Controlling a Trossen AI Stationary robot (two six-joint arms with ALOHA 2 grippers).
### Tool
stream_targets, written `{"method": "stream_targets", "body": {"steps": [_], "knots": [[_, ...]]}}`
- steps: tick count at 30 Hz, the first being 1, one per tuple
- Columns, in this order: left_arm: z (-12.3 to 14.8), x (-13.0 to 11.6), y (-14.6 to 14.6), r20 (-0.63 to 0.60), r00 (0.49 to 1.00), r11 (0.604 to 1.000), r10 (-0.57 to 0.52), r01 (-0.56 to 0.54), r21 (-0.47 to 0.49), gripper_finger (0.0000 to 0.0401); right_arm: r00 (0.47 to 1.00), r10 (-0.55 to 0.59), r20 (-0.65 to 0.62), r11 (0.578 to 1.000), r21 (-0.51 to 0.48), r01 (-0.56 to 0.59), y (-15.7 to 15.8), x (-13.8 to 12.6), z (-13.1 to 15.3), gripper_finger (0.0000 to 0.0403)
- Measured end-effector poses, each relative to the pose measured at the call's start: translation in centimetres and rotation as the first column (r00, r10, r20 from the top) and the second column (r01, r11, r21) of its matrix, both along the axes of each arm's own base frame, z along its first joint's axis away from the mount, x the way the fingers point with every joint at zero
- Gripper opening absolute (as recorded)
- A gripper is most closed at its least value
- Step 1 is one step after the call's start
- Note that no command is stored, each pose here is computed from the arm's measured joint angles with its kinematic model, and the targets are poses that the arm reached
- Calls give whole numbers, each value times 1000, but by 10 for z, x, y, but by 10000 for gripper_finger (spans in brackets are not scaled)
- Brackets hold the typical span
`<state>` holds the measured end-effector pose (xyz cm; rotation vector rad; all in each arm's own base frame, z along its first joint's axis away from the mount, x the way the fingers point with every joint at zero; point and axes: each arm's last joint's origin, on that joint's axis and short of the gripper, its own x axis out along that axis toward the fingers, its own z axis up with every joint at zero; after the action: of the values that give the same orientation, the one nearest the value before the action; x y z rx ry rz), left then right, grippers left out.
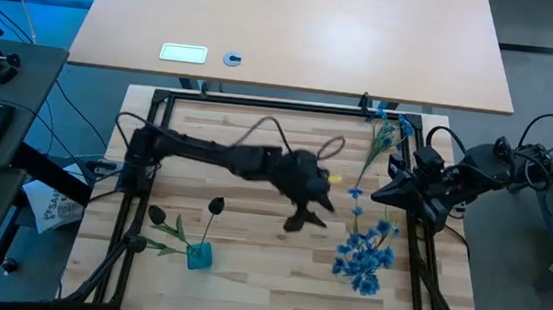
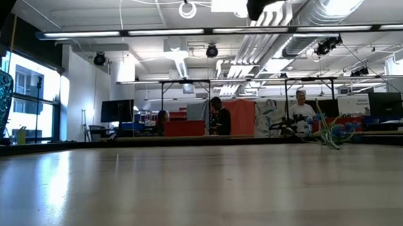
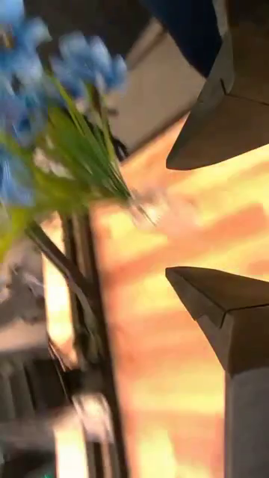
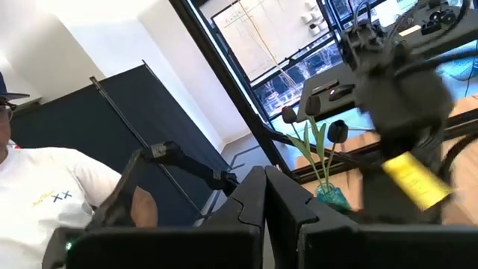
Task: Sort flowers into vase by color
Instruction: Put the blue flowers into the transparent vase
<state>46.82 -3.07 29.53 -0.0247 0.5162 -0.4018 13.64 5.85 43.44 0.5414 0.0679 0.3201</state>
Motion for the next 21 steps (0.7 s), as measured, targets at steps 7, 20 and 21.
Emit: {"method": "stream_targets", "body": {"steps": [7, 20, 21], "knots": [[37, -38, 72, -20, 981, 978, 195, -193, 82, 210, 965, -233, 117, 971, -32, 238, -7, 3, 10, 0], [44, -111, 142, 184, 942, 924, 282, -214, -318, 209, 412, -834, -366, 495, -167, 853, -107, 42, -33, 0], [39, -117, 140, 173, 943, 916, 282, -211, -342, 209, 330, -837, -437, 453, -214, 866, -118, 41, -40, 1]]}}
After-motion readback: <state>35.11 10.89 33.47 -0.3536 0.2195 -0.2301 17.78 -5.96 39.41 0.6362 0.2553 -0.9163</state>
